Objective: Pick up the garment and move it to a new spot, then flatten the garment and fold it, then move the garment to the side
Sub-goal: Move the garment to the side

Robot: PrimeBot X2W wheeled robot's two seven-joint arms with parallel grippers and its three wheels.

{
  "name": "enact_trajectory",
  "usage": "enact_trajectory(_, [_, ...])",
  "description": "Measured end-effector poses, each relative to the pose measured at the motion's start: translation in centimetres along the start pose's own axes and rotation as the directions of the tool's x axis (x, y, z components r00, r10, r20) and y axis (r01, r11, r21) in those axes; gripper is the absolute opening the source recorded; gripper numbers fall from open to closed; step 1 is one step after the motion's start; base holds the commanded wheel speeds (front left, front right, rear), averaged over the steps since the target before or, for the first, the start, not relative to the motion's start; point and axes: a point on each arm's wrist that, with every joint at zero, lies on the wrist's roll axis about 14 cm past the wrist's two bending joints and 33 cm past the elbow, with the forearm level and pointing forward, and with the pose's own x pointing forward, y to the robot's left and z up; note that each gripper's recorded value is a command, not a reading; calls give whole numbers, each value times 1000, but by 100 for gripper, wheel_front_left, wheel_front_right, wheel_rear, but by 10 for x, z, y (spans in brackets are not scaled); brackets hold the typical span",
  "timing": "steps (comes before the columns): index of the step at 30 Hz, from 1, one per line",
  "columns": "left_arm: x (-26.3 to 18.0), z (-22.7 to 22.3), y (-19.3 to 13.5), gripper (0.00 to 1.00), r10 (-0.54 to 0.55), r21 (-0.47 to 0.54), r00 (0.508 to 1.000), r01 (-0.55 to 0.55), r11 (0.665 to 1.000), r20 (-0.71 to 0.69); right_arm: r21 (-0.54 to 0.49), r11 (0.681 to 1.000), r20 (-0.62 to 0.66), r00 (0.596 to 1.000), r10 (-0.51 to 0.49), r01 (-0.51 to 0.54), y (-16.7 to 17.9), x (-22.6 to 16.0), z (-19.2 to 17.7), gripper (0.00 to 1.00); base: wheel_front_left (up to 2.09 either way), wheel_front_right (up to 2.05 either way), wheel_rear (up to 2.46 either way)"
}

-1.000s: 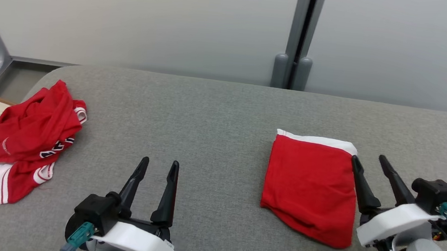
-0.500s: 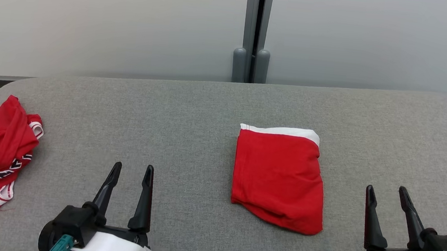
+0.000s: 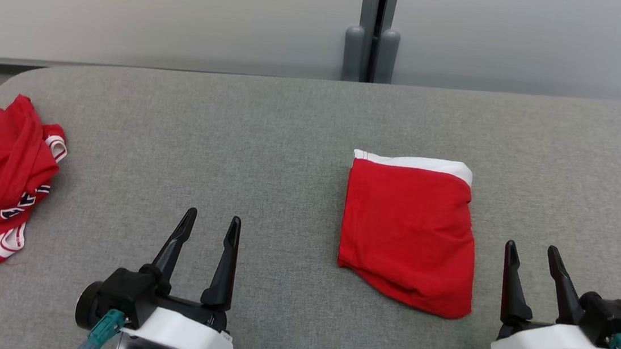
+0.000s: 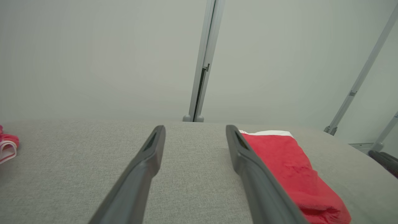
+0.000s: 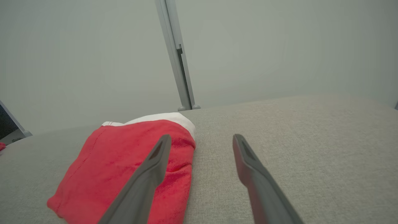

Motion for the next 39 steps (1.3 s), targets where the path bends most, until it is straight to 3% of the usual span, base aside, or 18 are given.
enact_trajectory(5, [9,-10,6,100,7,0,1000,-7,1000,-28,89,996,-120,992,34,-24,14,27,-35,100,0,0,0])
enact_trajectory(9, [12,-16,14,100,27,4,999,-26,1000,-46,101,994,-230,972,49,-27,19,37,-66,100,0,0,0])
enact_trajectory(14, [13,-19,21,100,47,5,997,-47,999,-55,157,987,-291,955,62,-16,26,50,-85,100,0,0,0])
enact_trajectory(15, [13,-19,22,100,50,5,997,-50,999,-57,154,988,-299,951,73,-28,29,52,-87,78,0,0,0])
enact_trajectory(16, [13,-20,23,100,52,5,997,-52,999,-59,149,988,-304,949,83,-39,32,54,-88,3,0,0,0])
enact_trajectory(17, [13,-20,23,100,51,5,997,-51,999,-58,142,989,-308,947,91,-49,35,55,-89,0,0,0,0])
enact_trajectory(22, [16,-20,21,100,45,5,997,-45,999,-57,81,994,-305,948,90,-69,30,55,-88,0,0,0,0])
enact_trajectory(28, [26,-21,7,100,-4,-2,999,4,1000,-53,-120,987,-273,960,68,-104,-3,55,-67,0,0,0,0])
enact_trajectory(32, [40,-20,-12,100,-72,-11,997,71,997,-37,-308,938,-265,961,78,-161,-25,56,-50,0,0,0,0])
enact_trajectory(39, [73,-30,-51,100,-221,-19,975,220,975,-27,-565,800,-314,949,16,-200,-96,54,-29,0,0,0,0])
